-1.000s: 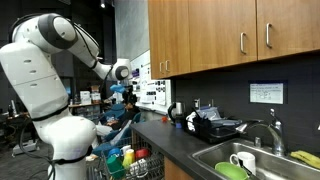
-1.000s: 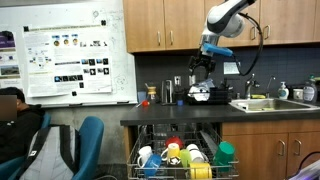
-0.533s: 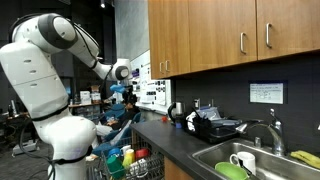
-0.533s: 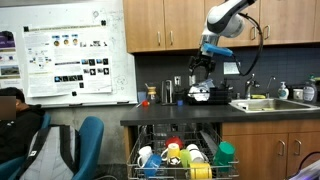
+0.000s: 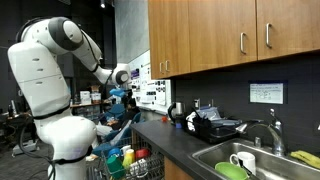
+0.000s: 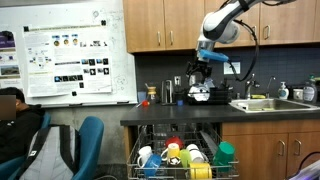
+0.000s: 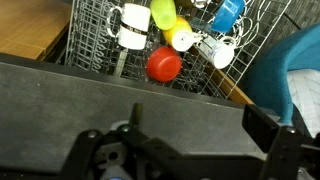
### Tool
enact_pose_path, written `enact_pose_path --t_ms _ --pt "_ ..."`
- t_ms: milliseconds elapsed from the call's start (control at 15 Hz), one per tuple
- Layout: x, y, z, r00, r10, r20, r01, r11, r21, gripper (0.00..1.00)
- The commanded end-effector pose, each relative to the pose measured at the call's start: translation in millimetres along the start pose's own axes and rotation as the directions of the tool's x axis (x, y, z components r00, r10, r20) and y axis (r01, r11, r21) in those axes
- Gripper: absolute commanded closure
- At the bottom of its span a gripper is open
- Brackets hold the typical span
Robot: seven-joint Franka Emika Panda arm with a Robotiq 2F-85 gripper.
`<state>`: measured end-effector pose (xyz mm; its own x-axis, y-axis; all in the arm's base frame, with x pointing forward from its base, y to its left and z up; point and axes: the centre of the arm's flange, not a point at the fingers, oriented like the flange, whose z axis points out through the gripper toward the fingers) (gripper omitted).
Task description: Put the blue bowl on the counter.
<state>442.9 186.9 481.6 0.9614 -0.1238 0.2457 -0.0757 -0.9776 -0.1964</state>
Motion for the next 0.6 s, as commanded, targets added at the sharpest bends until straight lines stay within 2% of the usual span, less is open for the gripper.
enact_pose_path --t_ms 0,533 --pt "6.5 -13.9 36.2 1.0 -0.018 0.022 0.018 1.0 0.006 0.0" --pt "6.1 -17.9 120.3 0.992 -0.066 0.111 0.06 0.996 0.061 0.0"
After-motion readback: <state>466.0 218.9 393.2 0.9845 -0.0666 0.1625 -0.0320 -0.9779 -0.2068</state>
